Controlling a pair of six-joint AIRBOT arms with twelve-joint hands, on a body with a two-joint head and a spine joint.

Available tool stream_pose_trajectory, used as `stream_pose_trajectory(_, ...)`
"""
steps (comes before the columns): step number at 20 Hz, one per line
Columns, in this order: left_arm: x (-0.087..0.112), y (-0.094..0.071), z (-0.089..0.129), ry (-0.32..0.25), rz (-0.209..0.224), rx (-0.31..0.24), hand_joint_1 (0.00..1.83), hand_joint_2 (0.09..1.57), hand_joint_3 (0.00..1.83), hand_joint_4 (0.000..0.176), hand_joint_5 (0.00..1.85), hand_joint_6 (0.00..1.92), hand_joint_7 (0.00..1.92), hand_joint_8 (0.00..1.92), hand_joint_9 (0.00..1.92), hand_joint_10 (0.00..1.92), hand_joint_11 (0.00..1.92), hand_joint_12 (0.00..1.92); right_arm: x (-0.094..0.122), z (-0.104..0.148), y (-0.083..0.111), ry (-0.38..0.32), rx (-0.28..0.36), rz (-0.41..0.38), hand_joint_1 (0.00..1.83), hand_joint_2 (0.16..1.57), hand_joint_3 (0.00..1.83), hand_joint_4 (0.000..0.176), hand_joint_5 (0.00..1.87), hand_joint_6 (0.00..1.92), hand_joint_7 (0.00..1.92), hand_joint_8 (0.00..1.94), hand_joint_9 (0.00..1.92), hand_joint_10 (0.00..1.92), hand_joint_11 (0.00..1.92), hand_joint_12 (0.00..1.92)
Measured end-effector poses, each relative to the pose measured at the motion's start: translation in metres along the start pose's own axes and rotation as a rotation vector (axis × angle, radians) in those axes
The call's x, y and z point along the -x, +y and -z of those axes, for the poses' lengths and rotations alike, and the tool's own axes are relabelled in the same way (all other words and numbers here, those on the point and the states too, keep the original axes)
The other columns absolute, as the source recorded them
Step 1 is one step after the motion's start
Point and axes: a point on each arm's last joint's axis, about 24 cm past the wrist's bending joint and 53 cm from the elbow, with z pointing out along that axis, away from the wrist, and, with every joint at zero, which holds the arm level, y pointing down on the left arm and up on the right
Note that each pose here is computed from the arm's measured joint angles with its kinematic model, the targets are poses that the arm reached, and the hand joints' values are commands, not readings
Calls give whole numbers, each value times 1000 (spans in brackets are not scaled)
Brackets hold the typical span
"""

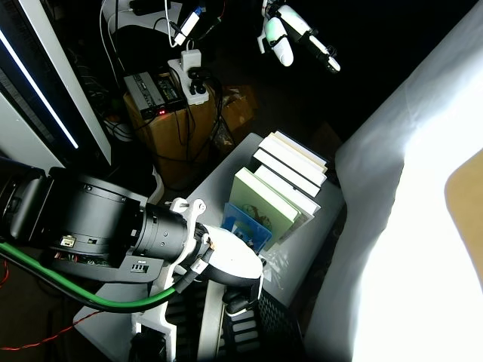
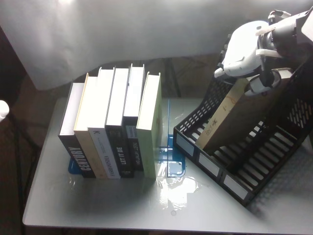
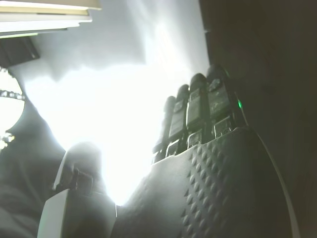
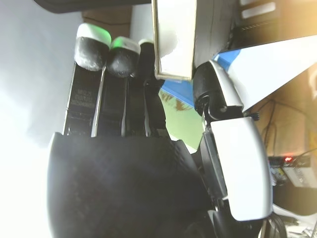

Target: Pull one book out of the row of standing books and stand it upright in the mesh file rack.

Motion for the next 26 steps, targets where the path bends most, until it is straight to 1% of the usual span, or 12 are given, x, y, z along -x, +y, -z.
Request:
stream_pose_trajectory(2,-2,-1,-1,3,2,-2,121,1342,3,0,1,0,0,0,0,0,0,0,-1,2,3,3,10,3,778,1512,1,0,341,1909,621,1941,799,1921,885,1921)
stream_pose_trajectory(3,-1,-3,-2,0,5,-8,159,1346,3,0,0,0,0,0,0,0,0,0,-2,3,5,5,14,4,778,1512,1,0,341,1909,621,1941,799,1921,885,1921)
stream_pose_trajectory(8,-6,-10,-1,15,3,-34,221,1370,5,0,28,8,0,0,0,0,0,0,-5,7,1,11,9,15,778,1512,1,0,341,1909,621,1941,799,1921,885,1921)
stream_pose_trajectory(10,-6,-10,-2,16,3,-36,181,1362,0,0,25,3,0,0,0,0,0,0,-5,6,2,15,10,18,778,1512,1,0,341,1909,621,1941,799,1921,885,1921)
stream_pose_trajectory(14,-6,-10,-1,17,3,-37,164,1356,0,0,14,0,0,0,0,0,0,0,-4,5,5,15,15,25,778,1512,1,0,341,1909,621,1941,799,1921,885,1921)
stream_pose_trajectory(17,-6,-11,-2,17,2,-39,155,1352,0,0,11,0,0,0,0,0,0,0,-6,7,8,19,18,59,778,1512,0,0,341,1909,621,1941,799,1921,885,1921)
stream_pose_trajectory(18,-6,-11,-2,17,3,-39,181,1353,0,0,19,3,0,0,0,0,0,0,-6,8,7,20,14,71,778,1512,0,0,341,1909,621,1941,799,1921,885,1921)
stream_pose_trajectory(20,-6,-11,-2,18,2,-38,171,1351,0,0,17,1,0,0,0,0,0,0,-4,11,1,17,-3,88,778,1513,0,0,341,1909,621,1941,799,1921,885,1921)
stream_pose_trajectory(23,-7,-11,-2,19,2,-38,206,1354,0,0,18,0,0,0,0,0,0,0,6,13,-4,1,-23,123,778,1513,0,0,341,1909,621,1941,799,1921,885,1921)
stream_pose_trajectory(25,-7,-10,-2,19,2,-37,207,1352,0,0,17,0,0,0,0,0,0,0,9,11,-4,-6,-28,132,778,1513,0,0,341,1909,621,1941,799,1921,885,1921)
stream_pose_trajectory(26,-7,-10,-2,19,2,-37,190,1350,0,0,8,0,0,0,0,0,0,0,6,8,-2,0,-26,135,778,1513,0,0,341,1909,621,1941,799,1921,885,1921)
